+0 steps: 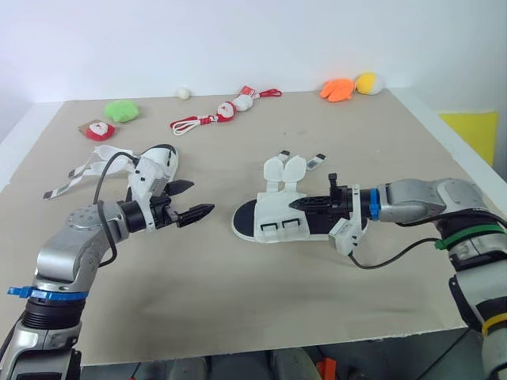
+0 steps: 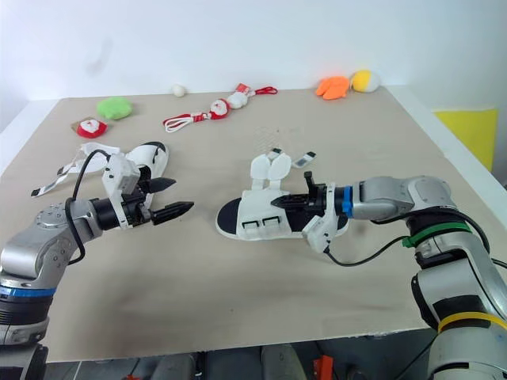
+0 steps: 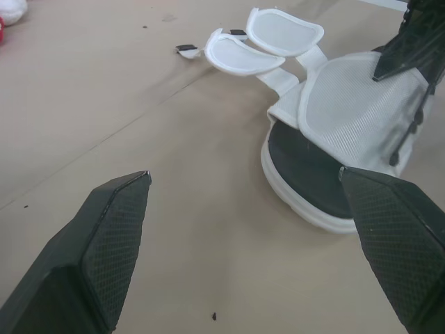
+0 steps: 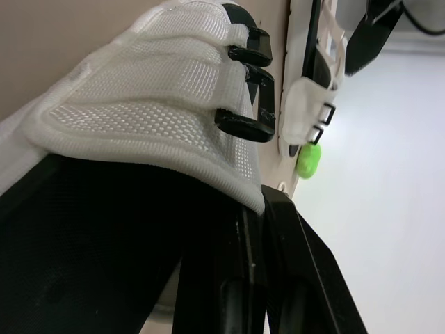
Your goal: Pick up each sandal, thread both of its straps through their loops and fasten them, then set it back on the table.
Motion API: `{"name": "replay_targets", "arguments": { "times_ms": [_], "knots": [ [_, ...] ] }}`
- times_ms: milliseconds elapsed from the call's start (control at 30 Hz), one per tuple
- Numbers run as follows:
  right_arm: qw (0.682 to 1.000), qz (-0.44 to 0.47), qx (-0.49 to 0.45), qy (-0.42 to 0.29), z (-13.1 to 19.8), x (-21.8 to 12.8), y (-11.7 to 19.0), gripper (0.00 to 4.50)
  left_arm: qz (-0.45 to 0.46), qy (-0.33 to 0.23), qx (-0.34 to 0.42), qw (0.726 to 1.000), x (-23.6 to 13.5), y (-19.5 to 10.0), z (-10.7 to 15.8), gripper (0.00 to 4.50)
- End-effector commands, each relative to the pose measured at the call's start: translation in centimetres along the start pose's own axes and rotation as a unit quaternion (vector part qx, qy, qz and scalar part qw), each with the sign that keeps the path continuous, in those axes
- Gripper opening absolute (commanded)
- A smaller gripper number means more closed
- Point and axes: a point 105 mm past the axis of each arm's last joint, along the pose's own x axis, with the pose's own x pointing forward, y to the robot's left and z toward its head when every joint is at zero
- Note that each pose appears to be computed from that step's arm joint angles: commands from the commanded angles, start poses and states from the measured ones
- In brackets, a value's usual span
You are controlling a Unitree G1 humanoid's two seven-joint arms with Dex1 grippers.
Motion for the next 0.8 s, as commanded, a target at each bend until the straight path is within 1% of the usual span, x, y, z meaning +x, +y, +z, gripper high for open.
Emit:
{"name": "replay_targets", "arguments": {
  "times_ms": [33, 133, 467, 700, 733, 767, 800],
  "knots": [
    [0.999, -0.039, -0.009, -0.009, 0.2, -0.3, -1.6, 0.05, -0.007, -0.016, 0.02, 1.0, -0.3, -0.4, 1.3, 4.5],
    [0.998, -0.056, 0.002, -0.017, 0.5, -0.5, -1.9, 0.05, -0.009, -0.017, 0.02, 1.0, -0.1, -0.5, 1.4, 4.5],
    [0.999, -0.036, 0.026, -0.001, 0.3, -0.6, -0.5, 0.05, -0.022, -0.017, 0.018, 0.999, 0.3, -0.8, 1.4, 4.5],
    [0.999, -0.027, 0.042, 0.001, 0.4, -0.4, 0.1, 0.05, -0.041, -0.007, 0.021, 0.999, 0.8, -1.4, 0.9, 4.5],
    [0.999, -0.028, 0.043, 0.002, 0.4, -0.4, 0.0, 0.78, -0.043, -0.007, 0.021, 0.999, 0.8, -1.5, 1.0, 4.5],
    [0.999, -0.03, 0.045, 0.002, 0.4, -0.5, 0.0, 1.01, -0.044, -0.008, 0.021, 0.999, 0.9, -1.5, 1.0, 4.5],
    [0.998, -0.031, 0.047, 0.003, 0.4, -0.7, -0.1, 1.35, -0.045, -0.008, 0.022, 0.999, 0.9, -1.5, 1.1, 4.5]
  ]
}}
